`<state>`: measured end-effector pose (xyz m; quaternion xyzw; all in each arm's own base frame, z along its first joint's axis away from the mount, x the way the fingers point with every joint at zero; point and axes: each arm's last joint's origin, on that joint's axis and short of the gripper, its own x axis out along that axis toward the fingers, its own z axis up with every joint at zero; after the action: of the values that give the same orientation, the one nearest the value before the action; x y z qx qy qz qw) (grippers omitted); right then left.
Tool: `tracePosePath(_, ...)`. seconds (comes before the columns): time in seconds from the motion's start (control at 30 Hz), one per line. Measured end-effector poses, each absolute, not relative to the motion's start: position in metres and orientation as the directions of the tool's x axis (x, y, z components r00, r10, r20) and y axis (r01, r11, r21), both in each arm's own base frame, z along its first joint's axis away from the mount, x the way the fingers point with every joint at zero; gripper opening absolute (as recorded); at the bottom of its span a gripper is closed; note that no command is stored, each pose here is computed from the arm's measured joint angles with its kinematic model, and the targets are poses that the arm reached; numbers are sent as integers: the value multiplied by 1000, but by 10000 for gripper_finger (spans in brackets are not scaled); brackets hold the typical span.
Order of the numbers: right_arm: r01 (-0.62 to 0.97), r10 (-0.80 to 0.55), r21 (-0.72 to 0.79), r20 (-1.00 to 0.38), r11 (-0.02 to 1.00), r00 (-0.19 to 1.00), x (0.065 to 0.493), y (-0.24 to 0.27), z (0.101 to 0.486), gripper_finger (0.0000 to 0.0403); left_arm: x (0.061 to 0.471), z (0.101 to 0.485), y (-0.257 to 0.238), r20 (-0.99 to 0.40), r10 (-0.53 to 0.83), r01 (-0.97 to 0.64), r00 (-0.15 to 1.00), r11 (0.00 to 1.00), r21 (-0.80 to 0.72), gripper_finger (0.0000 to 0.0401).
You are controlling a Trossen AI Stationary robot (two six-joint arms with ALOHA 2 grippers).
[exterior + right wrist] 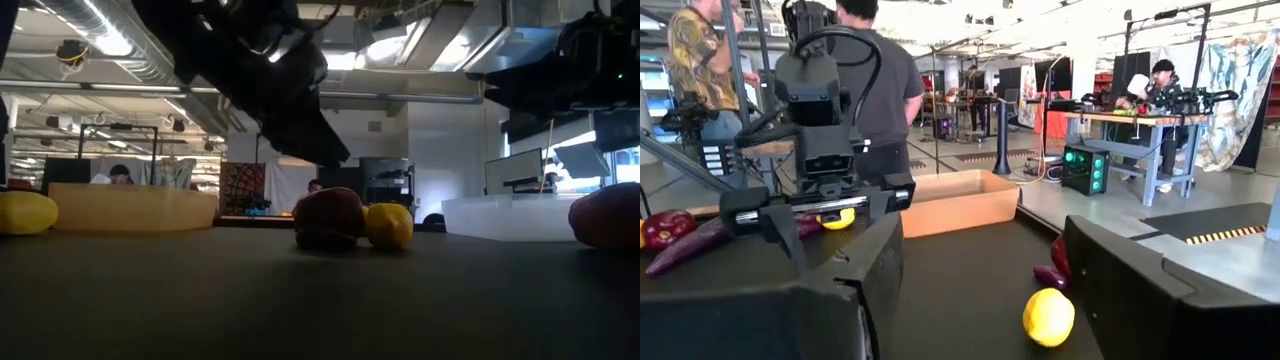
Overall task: Sort produce into baskets
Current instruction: Put the apple into the orange bin
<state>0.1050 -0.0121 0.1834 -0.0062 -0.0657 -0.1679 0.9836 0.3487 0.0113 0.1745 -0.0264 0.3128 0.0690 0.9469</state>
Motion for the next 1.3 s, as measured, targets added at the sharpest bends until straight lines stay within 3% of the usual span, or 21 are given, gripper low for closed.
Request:
tracePosePath(0.87, 333, -332, 5, 104, 943, 938, 105, -12, 181, 239, 355, 136, 16, -692, 75, -141, 718, 989, -40, 295)
tracePosePath(1.13, 333, -332, 1, 90, 943, 939, 106, -12, 179, 239, 353, 135, 20, -704, 70, -149, 707, 988, -51, 242)
tracePosePath(1.3, 333, -332, -7, 64, 943, 941, 106, -12, 177, 239, 352, 138, 20, -705, 80, -156, 705, 987, -45, 236)
